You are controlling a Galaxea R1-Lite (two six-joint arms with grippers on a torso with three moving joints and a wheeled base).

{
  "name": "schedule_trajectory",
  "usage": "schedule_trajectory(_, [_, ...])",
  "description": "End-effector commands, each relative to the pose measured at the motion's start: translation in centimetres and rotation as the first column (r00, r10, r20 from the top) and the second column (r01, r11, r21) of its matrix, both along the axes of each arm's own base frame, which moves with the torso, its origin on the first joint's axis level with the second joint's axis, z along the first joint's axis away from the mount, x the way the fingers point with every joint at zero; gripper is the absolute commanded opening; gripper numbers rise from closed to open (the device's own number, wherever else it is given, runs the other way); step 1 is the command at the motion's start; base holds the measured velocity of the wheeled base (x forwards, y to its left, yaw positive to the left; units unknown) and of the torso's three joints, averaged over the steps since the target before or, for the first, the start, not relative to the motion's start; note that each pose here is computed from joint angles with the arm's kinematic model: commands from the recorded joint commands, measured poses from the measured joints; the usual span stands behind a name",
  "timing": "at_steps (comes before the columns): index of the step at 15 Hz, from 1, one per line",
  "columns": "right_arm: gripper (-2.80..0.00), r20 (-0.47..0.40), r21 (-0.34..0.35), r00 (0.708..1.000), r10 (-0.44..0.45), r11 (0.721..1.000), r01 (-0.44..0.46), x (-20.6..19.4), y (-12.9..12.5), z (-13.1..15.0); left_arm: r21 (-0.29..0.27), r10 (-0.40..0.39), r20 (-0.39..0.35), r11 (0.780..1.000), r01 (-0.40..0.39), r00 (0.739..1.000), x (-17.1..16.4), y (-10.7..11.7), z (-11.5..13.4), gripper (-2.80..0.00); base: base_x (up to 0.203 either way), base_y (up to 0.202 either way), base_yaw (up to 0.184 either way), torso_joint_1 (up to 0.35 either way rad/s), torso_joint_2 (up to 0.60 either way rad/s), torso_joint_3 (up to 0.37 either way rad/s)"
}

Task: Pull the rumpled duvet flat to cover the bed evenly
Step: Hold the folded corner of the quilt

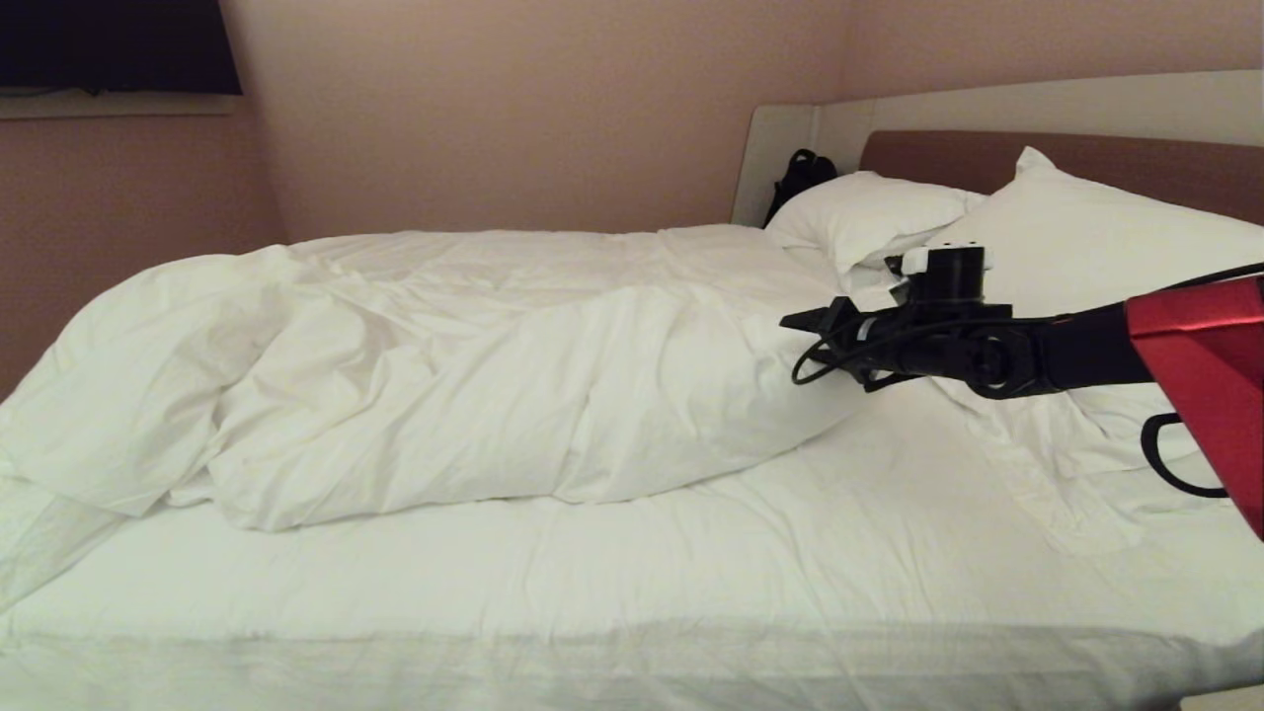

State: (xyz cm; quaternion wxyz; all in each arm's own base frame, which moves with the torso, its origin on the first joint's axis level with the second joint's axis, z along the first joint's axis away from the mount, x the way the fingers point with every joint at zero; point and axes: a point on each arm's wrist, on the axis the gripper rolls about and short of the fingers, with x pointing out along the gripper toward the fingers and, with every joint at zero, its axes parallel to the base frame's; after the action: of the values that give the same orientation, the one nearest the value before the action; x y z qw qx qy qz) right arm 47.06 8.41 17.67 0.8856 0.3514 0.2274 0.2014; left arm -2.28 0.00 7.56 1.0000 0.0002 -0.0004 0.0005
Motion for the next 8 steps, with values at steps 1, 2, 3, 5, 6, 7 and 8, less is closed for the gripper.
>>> schedule_trajectory(1, [0.0,0.065,-0.149,0.978,-0.196,0.968,0.204,0.3,0.5,0.1,0.001,0.0,0.001,1.0,0.0,1.0,0.0,0.0,0.0,-2.8,0.0,0.0,0.0,0.0,0.0,0.0])
schedule_trajectory(2, [0.0,0.077,-0.156,0.973,-0.219,0.961,0.229,0.2,0.5,0.6,0.001,0.0,-0.001,1.0,0.0,1.0,0.0,0.0,0.0,-2.8,0.0,0.0,0.0,0.0,0.0,0.0])
schedule_trajectory(3, [0.0,0.095,-0.175,0.963,-0.254,0.948,0.267,0.2,0.4,0.8,0.0,0.0,0.001,1.0,0.0,1.0,0.0,0.0,0.0,-2.8,0.0,0.0,0.0,0.0,0.0,0.0])
schedule_trajectory(5, [0.0,0.135,-0.208,0.941,-0.31,0.92,0.333,0.3,0.4,1.4,0.001,0.0,0.001,1.0,0.0,1.0,0.0,0.0,0.0,-2.8,0.0,0.0,0.0,0.0,0.0,0.0])
schedule_trajectory(6, [0.0,0.162,-0.234,0.922,-0.351,0.894,0.382,0.4,0.5,1.6,0.0,0.0,0.001,1.0,0.0,1.0,0.0,0.0,0.0,-2.8,0.0,0.0,0.0,0.0,0.0,0.0])
schedule_trajectory(7, [0.0,0.181,-0.256,0.912,-0.369,0.877,0.406,0.6,0.6,1.6,0.001,0.0,-0.001,1.0,0.0,1.0,0.0,0.0,0.0,-2.8,0.0,0.0,0.0,0.0,0.0,0.0])
schedule_trajectory(8, [0.0,0.194,-0.287,0.903,-0.384,0.858,0.427,0.8,0.7,1.2,0.001,0.0,-0.001,1.0,0.0,1.0,0.0,0.0,0.0,-2.8,0.0,0.0,0.0,0.0,0.0,0.0])
